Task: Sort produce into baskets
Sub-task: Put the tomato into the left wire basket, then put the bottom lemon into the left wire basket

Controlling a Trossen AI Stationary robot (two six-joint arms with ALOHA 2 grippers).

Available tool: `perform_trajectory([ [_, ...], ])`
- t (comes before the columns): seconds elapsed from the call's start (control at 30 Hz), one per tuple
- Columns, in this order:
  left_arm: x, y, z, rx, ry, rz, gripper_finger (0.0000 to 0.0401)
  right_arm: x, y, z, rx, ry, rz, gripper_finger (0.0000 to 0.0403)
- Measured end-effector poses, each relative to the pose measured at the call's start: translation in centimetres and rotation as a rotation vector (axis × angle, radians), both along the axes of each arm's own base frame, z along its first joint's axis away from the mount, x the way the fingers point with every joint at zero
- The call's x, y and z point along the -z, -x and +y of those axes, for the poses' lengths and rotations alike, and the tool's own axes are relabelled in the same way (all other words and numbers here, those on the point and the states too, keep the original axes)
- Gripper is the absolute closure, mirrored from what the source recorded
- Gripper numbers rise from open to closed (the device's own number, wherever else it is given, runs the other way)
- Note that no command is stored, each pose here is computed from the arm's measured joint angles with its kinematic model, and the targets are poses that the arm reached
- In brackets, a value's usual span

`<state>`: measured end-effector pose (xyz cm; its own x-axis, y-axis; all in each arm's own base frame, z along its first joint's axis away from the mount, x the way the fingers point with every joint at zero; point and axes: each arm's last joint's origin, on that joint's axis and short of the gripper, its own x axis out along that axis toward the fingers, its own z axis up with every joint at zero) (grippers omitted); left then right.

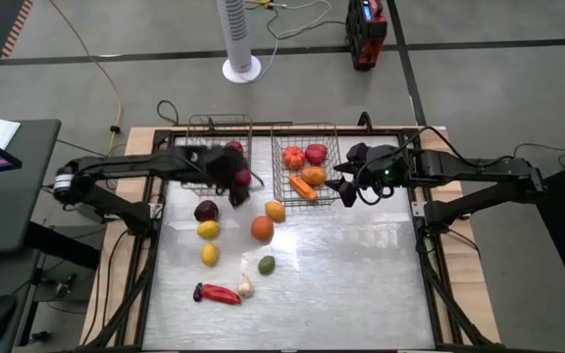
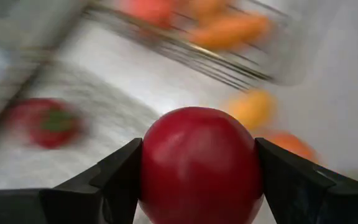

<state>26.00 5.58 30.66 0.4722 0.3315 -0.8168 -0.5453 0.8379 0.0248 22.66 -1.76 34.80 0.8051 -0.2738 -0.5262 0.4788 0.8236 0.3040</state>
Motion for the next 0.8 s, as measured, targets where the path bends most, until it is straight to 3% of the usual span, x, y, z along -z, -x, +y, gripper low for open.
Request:
perform_trajectory([
  [0.13,-0.3,2.4,2.5,-0.154,-0.072,0.047,0.0119,-0.1,0.0,0.0,0.0,0.001,-0.009,0.0081],
  [0.37,3.1,3.9,5.9,-0.227,0.034,0.17,0.0067,0.0,-0.4,0.0,-0.002,0.001,-0.018,0.0081],
  [0.5,3.3,4.5,7.0,-0.241,0.049,0.212,0.0051,0.2,-0.6,0.2,-0.012,0.001,-0.006,0.0081],
  [0.67,1.2,5.0,6.8,-0.197,0.136,0.144,0.0049,0.4,-0.8,0.3,-0.014,0.001,0.0,0.0081],
  [0.8,-0.5,4.7,3.7,-0.058,0.279,0.054,0.0056,0.4,-0.8,0.2,-0.012,0.005,0.002,0.0081],
])
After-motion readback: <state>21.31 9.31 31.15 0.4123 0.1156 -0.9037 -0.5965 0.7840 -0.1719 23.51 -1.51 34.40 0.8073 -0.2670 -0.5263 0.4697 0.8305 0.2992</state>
